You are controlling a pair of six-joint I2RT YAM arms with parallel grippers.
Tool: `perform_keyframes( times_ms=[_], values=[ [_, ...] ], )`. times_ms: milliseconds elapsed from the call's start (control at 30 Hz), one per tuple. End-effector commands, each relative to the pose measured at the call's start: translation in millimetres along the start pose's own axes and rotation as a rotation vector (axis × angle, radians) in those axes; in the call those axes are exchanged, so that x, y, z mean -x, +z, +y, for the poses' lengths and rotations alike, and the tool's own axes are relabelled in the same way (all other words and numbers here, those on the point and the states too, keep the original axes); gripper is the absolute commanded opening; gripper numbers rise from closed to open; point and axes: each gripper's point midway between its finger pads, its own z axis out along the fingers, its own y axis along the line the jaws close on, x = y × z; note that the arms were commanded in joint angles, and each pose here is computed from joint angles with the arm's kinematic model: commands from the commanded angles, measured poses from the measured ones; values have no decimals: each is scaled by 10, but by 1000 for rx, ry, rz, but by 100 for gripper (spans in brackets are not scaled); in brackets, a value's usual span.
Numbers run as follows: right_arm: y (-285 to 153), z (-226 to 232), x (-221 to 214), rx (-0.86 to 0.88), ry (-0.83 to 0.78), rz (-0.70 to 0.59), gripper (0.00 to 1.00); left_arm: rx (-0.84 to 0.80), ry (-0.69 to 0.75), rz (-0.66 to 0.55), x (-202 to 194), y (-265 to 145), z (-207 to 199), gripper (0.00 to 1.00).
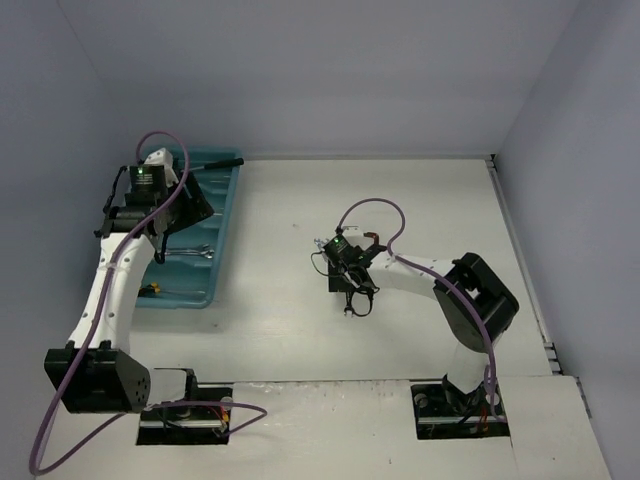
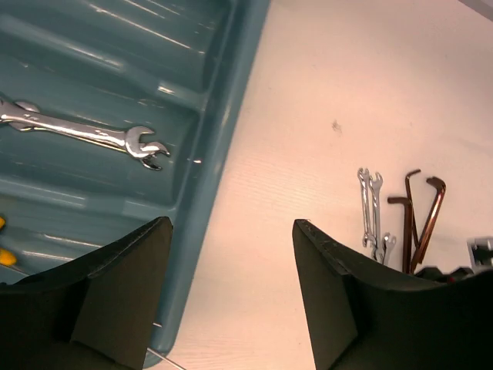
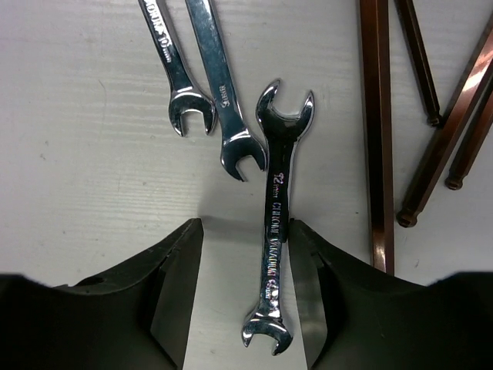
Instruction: Sort the tools into containers
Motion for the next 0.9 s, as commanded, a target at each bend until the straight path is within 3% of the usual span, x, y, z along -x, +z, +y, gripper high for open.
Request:
perform_keyframes(
  times_ms=[0,67,200,433,700,867],
  values=[
    [139,-131,-215,-90,14,66,36,-69,65,-44,-12,-240,-272,61],
    [167,-182,-296,-120,-3,87,29,-85,90,-35,-84,-258,-354,61],
    [196,-258,-464,-150,-23,127,1,-119,130,0,-258,-255,-514,61],
    [-21,-249,-374,-141,-92,83,0,-224,190,83,-635,-291,-926,61],
    [-731,93,329,43,-172,-156,0,-459,155,195,-1015,-386,-1516,61],
    [-1228,296,687,177,-228,-293,0,-619,59,191,-1013,-439,-1822,61]
  ],
)
